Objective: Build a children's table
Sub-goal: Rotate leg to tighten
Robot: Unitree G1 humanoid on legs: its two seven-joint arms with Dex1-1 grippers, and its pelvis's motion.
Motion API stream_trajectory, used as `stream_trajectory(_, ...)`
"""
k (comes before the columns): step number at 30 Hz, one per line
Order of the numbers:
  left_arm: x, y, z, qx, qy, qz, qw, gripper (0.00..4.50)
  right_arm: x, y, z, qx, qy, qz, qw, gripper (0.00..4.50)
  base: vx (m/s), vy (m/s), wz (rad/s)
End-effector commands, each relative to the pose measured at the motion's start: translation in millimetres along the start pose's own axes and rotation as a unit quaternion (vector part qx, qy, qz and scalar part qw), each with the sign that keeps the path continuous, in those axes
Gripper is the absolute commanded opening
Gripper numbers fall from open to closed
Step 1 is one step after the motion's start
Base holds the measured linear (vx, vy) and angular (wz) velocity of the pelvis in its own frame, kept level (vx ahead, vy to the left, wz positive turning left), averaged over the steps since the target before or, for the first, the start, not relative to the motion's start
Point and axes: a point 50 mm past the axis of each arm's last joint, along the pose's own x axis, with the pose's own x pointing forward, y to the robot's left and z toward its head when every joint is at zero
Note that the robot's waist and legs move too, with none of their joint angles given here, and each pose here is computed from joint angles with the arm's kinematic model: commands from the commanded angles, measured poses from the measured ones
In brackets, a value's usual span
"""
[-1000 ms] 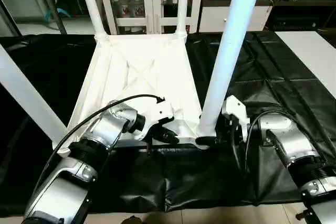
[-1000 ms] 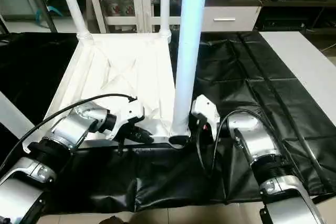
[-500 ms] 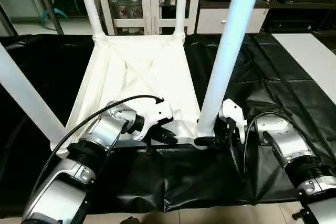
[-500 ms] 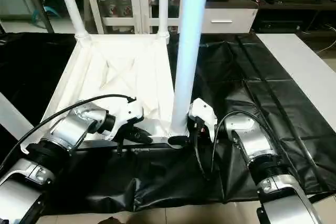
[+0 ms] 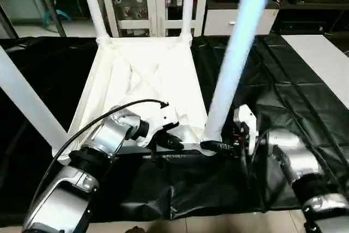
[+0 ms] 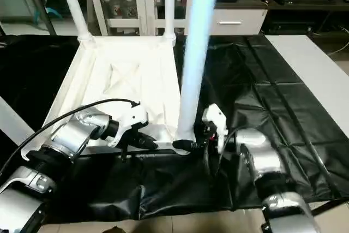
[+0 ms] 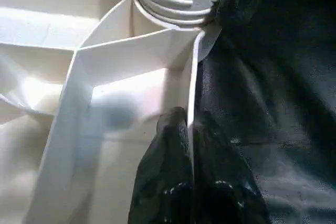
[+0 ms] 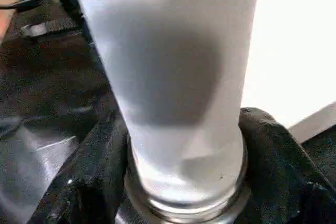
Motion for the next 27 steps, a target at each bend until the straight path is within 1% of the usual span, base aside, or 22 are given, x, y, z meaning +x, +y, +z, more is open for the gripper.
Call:
stream_trajectory(1, 27.3, -11.0, -11.9, -0.036, 0.02, -0.012, 0.999, 0.0, 22.8, 3.9, -2.1, 0.023, -0.027, -0.049, 0.998, 2.72, 0.0, 0.0, 0.0)
stream_trajectory(2, 31.9, -5.6, -5.8, -0.043, 0.005, 0.023, 0.999, 0.0, 36.1, 5.3, -1.9, 0.034, -0.042, -0.091, 0.994, 2.72, 0.0, 0.0, 0.0)
stream_trajectory(3, 33.2, -3.5, -4.1, -0.045, 0.002, 0.035, 0.998, 0.0, 39.5, 5.3, -2.0, 0.037, -0.044, -0.103, 0.993, 2.72, 0.0, 0.0, 0.0)
stream_trajectory(4, 37.2, 3.9, 1.3, -0.051, -0.006, 0.082, 0.995, 0.0, 50.6, 3.5, -2.4, 0.047, -0.049, -0.158, 0.985, 2.72, -0.06, 0.0, -0.06)
stream_trajectory(6, 39.2, 7.6, 4.5, -0.053, -0.009, 0.107, 0.993, 0.0, 56.3, 1.5, -2.7, 0.054, -0.05, -0.196, 0.978, 2.72, -0.067, 0.008, -0.08)
stream_trajectory(7, 42.3, 10.4, 9.2, -0.054, -0.012, 0.125, 0.991, 0.0, 63.3, -1.9, -2.0, 0.063, -0.05, -0.25, 0.965, 2.72, -0.074, 0.031, -0.15)
stream_trajectory(9, 44.3, 11.9, 12.6, -0.056, -0.015, 0.136, 0.989, 0.0, 66.7, -4.7, -0.7, 0.071, -0.051, -0.284, 0.955, 2.72, -0.066, 0.034, -0.16)
stream_trajectory(10, 46.3, 14.2, 16.2, -0.06, -0.017, 0.155, 0.986, 0.0, 69.9, -8.1, 0.3, 0.083, -0.048, -0.324, 0.941, 2.72, 0.0, 0.0, 0.0)
stream_trajectory(11, 46.8, 14.8, 16.8, -0.061, -0.018, 0.16, 0.985, 0.0, 70.6, -8.8, 0.4, 0.085, -0.047, -0.334, 0.938, 2.72, 0.0, 0.0, 0.0)
stream_trajectory(12, 49.0, 18.0, 19.8, -0.065, -0.019, 0.188, 0.98, 0.0, 74.6, -11.9, 1.3, 0.098, -0.041, -0.382, 0.918, 2.72, 0.0, 0.0, 0.0)
stream_trajectory(14, 49.8, 20.9, 21.2, -0.065, -0.019, 0.211, 0.975, 0.0, 78.6, -12.5, 4.1, 0.101, -0.041, -0.404, 0.908, 2.72, 0.0, 0.0, 0.0)
stream_trajectory(15, 49.7, 22.5, 21.8, -0.064, -0.019, 0.223, 0.972, 0.0, 81.6, -12.0, 7.1, 0.096, -0.045, -0.41, 0.906, 2.72, 0.0, 0.0, 0.0)
stream_trajectory(16, 49.5, 24.5, 22.5, -0.064, -0.023, 0.239, 0.969, 0.0, 85.9, -10.4, 11.6, 0.086, -0.053, -0.408, 0.907, 2.72, 0.0, 0.0, 0.0)
stream_trajectory(17, 49.5, 25.0, 22.6, -0.064, -0.024, 0.243, 0.968, 0.0, 87.0, -9.8, 12.7, 0.083, -0.056, -0.407, 0.908, 2.72, 0.0, 0.0, 0.0)
stream_trajectory(18, 49.3, 25.9, 22.9, -0.064, -0.027, 0.251, 0.966, 0.0, 89.4, -8.5, 15.2, 0.078, -0.062, -0.401, 0.911, 2.72, 0.0, 0.0, 0.0)
stream_trajectory(19, 49.5, 26.4, 21.9, -0.069, -0.029, 0.255, 0.964, 0.0, 94.5, -4.9, 18.4, 0.076, -0.076, -0.383, 0.917, 2.72, 0.0, 0.0, 0.0)
stream_trajectory(21, 49.6, 26.4, 20.9, -0.071, -0.029, 0.255, 0.964, 0.0, 96.0, -3.7, 19.8, 0.072, -0.081, -0.378, 0.92, 2.72, 0.0, 0.0, 0.0)
stream_trajectory(22, 49.5, 25.5, 18.1, -0.074, -0.027, 0.248, 0.966, 0.0, 97.2, -2.0, 25.1, 0.071, -0.108, -0.355, 0.926, 2.72, 0.0, 0.0, 0.0)
stream_trajectory(24, 48.8, 25.5, 16.7, -0.074, -0.026, 0.246, 0.966, 0.0, 96.3, -2.4, 27.5, 0.069, -0.119, -0.35, 0.926, 2.72, 0.036, -0.042, 0.12)
stream_trajectory(25, 46.8, 25.9, 14.7, -0.07, -0.023, 0.243, 0.967, 0.0, 91.8, -5.1, 30.7, 0.054, -0.129, -0.354, 0.925, 3.28, 0.127, -0.077, -0.05)
stream_trajectory(26, 46.3, 26.0, 14.1, -0.069, -0.022, 0.242, 0.968, 0.0, 90.4, -6.0, 31.5, 0.05, -0.131, -0.355, 0.924, 3.42, 0.127, -0.077, -0.05)
stream_trajectory(27, 45.7, 26.2, 12.9, -0.068, -0.02, 0.241, 0.968, 0.0, 88.4, -7.2, 32.8, 0.043, -0.134, -0.358, 0.923, 3.42, 0.095, -0.031, -0.23)
